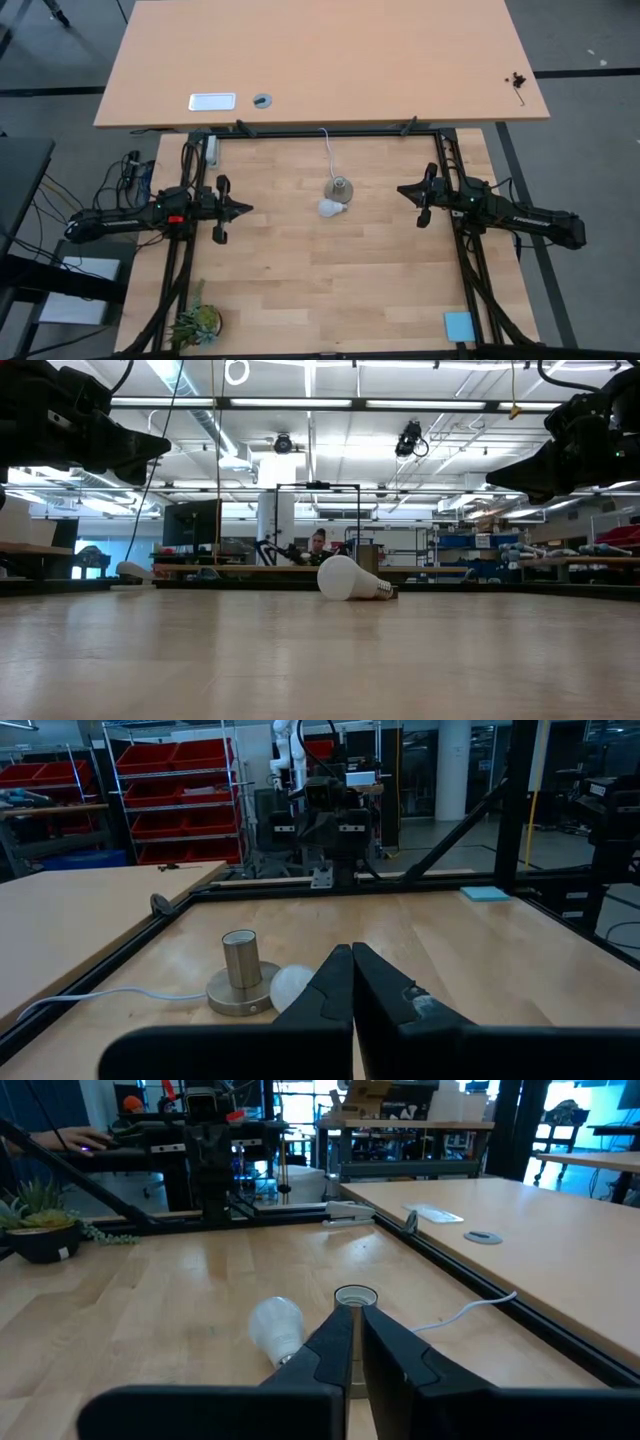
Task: Screw lightbulb
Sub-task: Return to Home Position
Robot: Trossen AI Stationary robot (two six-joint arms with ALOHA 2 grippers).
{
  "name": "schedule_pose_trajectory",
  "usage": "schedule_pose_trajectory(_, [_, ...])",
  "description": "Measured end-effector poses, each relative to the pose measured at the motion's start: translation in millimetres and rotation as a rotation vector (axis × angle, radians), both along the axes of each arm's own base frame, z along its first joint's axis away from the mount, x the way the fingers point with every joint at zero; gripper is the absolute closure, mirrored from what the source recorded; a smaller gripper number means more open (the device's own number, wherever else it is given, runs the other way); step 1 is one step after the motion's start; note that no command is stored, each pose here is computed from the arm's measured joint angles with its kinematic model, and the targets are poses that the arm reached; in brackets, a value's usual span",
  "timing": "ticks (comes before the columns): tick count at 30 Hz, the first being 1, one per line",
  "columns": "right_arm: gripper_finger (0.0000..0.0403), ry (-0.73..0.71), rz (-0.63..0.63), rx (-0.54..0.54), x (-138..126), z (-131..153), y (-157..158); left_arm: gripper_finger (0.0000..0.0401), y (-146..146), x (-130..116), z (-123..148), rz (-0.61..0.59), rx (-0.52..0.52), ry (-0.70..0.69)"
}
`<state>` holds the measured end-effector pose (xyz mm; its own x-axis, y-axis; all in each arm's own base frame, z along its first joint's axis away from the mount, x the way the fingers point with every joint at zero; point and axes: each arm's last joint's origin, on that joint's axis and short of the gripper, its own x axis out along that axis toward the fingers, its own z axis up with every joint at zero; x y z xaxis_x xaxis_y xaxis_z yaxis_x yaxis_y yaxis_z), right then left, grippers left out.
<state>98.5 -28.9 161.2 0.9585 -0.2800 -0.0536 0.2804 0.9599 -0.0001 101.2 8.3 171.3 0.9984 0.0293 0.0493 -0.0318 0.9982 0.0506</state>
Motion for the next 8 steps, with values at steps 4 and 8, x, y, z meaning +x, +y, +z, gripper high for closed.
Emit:
schedule_pose_trajectory(4, [0.0367, 0.000, 0.000, 0.000, 0.0, 0.0, 0.0, 0.0400, 0.0, 0.0, 0.0, 0.000, 0.000, 0.000])
schedule_pose_trajectory(8, [0.0369, 0.000, 0.000, 0.000, 0.0, 0.0, 0.0, 0.0400, 0.0, 0.0, 0.0, 0.000, 0.000, 0.000])
